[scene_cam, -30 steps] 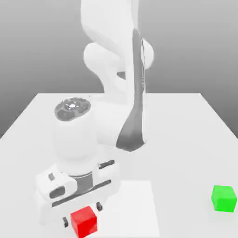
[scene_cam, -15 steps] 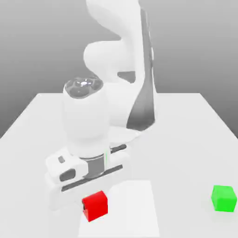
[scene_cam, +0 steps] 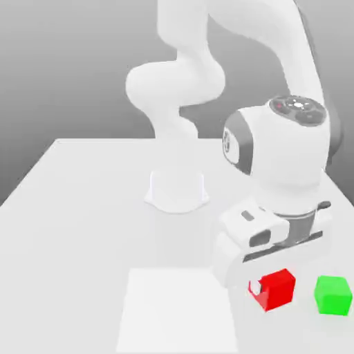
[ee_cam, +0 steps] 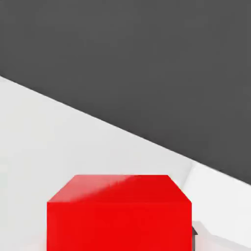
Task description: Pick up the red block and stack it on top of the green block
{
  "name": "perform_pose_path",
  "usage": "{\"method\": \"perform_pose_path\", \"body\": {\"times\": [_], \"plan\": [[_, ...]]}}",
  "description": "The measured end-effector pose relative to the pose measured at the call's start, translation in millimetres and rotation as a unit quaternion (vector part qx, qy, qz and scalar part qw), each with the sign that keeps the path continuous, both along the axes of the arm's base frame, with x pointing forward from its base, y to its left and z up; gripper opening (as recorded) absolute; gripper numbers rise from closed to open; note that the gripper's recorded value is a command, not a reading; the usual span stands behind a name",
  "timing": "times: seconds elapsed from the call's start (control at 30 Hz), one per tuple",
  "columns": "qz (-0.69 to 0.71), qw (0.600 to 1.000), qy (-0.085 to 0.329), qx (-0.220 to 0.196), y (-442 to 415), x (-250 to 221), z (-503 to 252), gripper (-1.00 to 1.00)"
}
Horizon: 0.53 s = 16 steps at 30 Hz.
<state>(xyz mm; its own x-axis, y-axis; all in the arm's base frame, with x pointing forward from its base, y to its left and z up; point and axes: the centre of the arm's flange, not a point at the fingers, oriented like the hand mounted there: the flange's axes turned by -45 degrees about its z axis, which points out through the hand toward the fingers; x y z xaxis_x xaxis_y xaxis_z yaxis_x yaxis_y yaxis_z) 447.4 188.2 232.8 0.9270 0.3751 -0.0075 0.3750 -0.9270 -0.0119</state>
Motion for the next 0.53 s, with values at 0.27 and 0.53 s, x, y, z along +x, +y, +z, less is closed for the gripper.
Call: {"method": "perform_pose_path", "body": {"times": [0.27, 0.53], "plan": [[-0.033, 0.999, -0.004, -0.003, 98.3, -53.9, 11.8, -1.00], [-0.036, 0.999, -0.006, -0.004, 109.2, -60.8, -43.1, 1.00]]}}
